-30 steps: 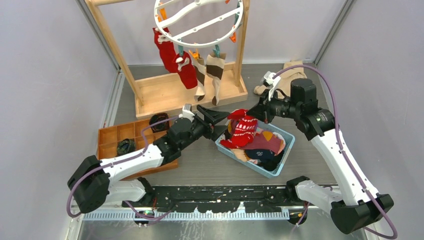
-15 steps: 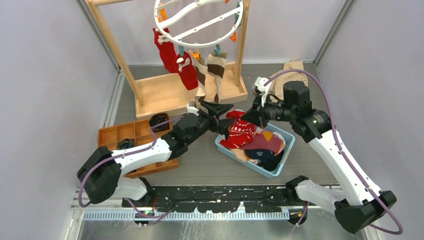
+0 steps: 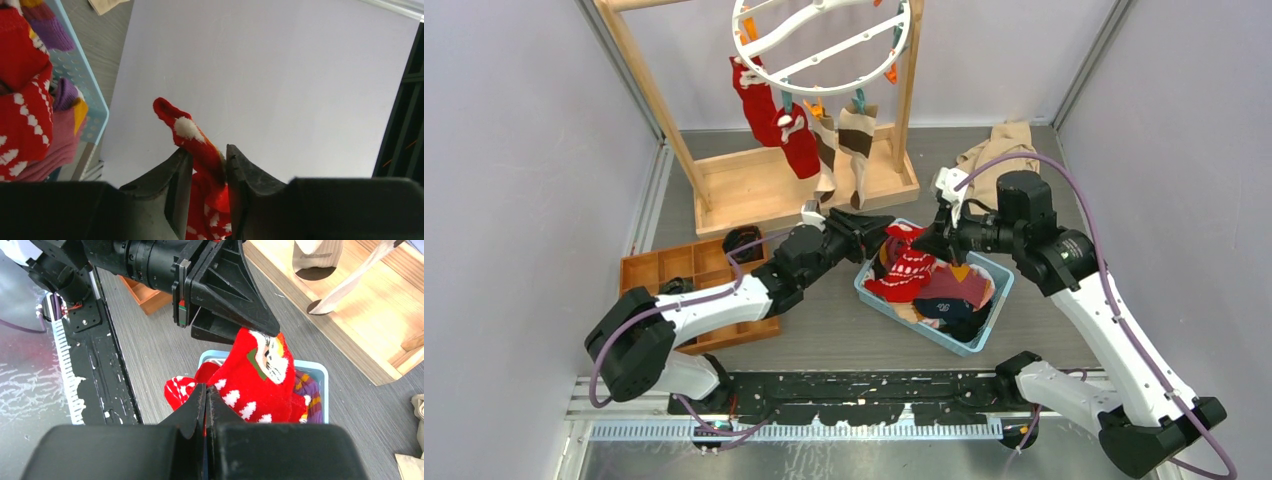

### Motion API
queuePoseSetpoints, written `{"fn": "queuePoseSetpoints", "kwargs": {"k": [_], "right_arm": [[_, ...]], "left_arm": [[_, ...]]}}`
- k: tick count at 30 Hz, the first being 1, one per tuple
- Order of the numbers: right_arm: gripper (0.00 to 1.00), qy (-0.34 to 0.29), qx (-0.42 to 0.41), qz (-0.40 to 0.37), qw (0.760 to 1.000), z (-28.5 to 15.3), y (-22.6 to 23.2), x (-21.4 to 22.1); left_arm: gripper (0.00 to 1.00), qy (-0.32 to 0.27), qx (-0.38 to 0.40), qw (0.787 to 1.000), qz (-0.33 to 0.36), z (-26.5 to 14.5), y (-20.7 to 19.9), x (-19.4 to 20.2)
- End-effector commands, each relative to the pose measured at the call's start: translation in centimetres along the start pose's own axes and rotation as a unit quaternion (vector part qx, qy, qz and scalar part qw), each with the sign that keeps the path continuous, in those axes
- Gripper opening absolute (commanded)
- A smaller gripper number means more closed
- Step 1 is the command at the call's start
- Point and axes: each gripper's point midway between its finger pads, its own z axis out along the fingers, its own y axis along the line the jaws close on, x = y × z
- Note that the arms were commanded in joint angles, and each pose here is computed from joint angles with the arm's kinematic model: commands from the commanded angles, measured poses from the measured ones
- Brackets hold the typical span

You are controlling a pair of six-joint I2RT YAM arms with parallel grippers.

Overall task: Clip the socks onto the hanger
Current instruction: Pick up the sock from the bin.

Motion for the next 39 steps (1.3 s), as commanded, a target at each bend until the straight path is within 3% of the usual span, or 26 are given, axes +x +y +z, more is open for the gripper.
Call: {"fn": "queuePoseSetpoints", "kwargs": {"k": [1, 3, 6, 7, 9, 11, 13, 14, 16, 17, 18, 19, 20, 21, 23, 25, 29, 34, 39], "right_arm": [[0.01, -0.008, -0.002, -0.03, 1.0, -0.7, 0.6, -0.5], [0.01, -0.006, -0.003, -0.031, 1.0, -0.9, 0.8, -0.2], [0.01, -0.002, -0.013, -0.032, 0.999, -1.1, 1.4, 0.4], [0.06, -0.001, -0.017, -0.029, 0.999, -1.1, 1.7, 0.7], [0.28, 0.0, -0.026, -0.021, 0.999, -1.2, 2.1, 1.1], [0.47, -0.005, -0.036, -0.005, 0.999, -1.2, 2.7, 1.3], [0.58, -0.017, -0.037, 0.01, 0.999, -1.1, 2.7, 0.8], [0.63, -0.023, -0.036, 0.015, 0.999, -1.0, 2.6, 0.5], [0.76, -0.035, -0.033, 0.02, 0.999, -0.9, 2.2, 0.0], [0.89, -0.042, -0.034, 0.02, 0.998, -0.7, 2.1, -0.3], [0.96, -0.048, -0.039, 0.019, 0.998, -0.6, 2.1, -0.6], [0.99, -0.056, -0.047, 0.012, 0.997, -0.6, 2.2, -1.0], [0.99, -0.066, -0.057, 0.003, 0.996, -0.5, 2.5, -1.4], [1.0, -0.077, -0.072, -0.011, 0.994, -0.5, 2.9, -1.9], [1.0, -0.099, -0.096, -0.045, 0.989, -0.6, 3.6, -2.7], [1.0, -0.119, -0.108, -0.078, 0.984, -0.7, 3.9, -3.4], [1.0, -0.136, -0.138, -0.14, 0.971, -0.8, 4.6, -4.1], [0.98, -0.147, -0.179, -0.157, 0.96, -0.4, 6.2, -4.7], [0.89, -0.14, -0.184, -0.154, 0.961, 0.1, 6.7, -4.1]], "left_arm": [[0.21, 0.011, 0.051, 0.998, 0.031, 0.2, -2.8, 0.9], [0.04, 0.01, 0.06, 0.996, 0.064, 0.2, -2.9, 0.8], [0.0, 0.011, 0.068, 0.985, 0.155, -0.1, -3.0, 0.6], [0.0, 0.01, 0.075, 0.978, 0.196, -0.3, -3.3, 0.4], [0.0, 0.011, 0.085, 0.955, 0.285, -1.0, -3.8, 0.2], [0.0, 0.023, 0.102, 0.909, 0.405, -2.2, -4.4, 0.6], [0.0, 0.054, 0.104, 0.832, 0.543, -3.8, -4.5, 1.3], [0.0, 0.078, 0.109, 0.782, 0.608, -4.7, -4.4, 1.7], [0.0, 0.129, 0.111, 0.672, 0.721, -6.6, -3.8, 2.1], [0.0, 0.149, 0.116, 0.621, 0.761, -7.5, -3.7, 2.2], [0.0, 0.167, 0.125, 0.571, 0.794, -8.5, -3.8, 2.3], [0.0, 0.184, 0.137, 0.524, 0.82, -9.3, -3.7, 2.5], [0.0, 0.201, 0.164, 0.463, 0.847, -10.2, -3.7, 2.9], [0.0, 0.215, 0.18, 0.439, 0.853, -11.1, -3.7, 3.4], [0.0, 0.221, 0.216, 0.37, 0.876, -12.1, -4.0, 3.9], [0.0, 0.221, 0.235, 0.344, 0.882, -12.7, -4.6, 4.3], [0.0, 0.227, 0.277, 0.332, 0.873, -13.3, -5.4, 5.8], [0.0, 0.218, 0.307, 0.345, 0.859, -13.2, -6.0, 6.8], [0.0, 0.198, 0.33, 0.358, 0.851, -13.3, -6.8, 7.3]]}}
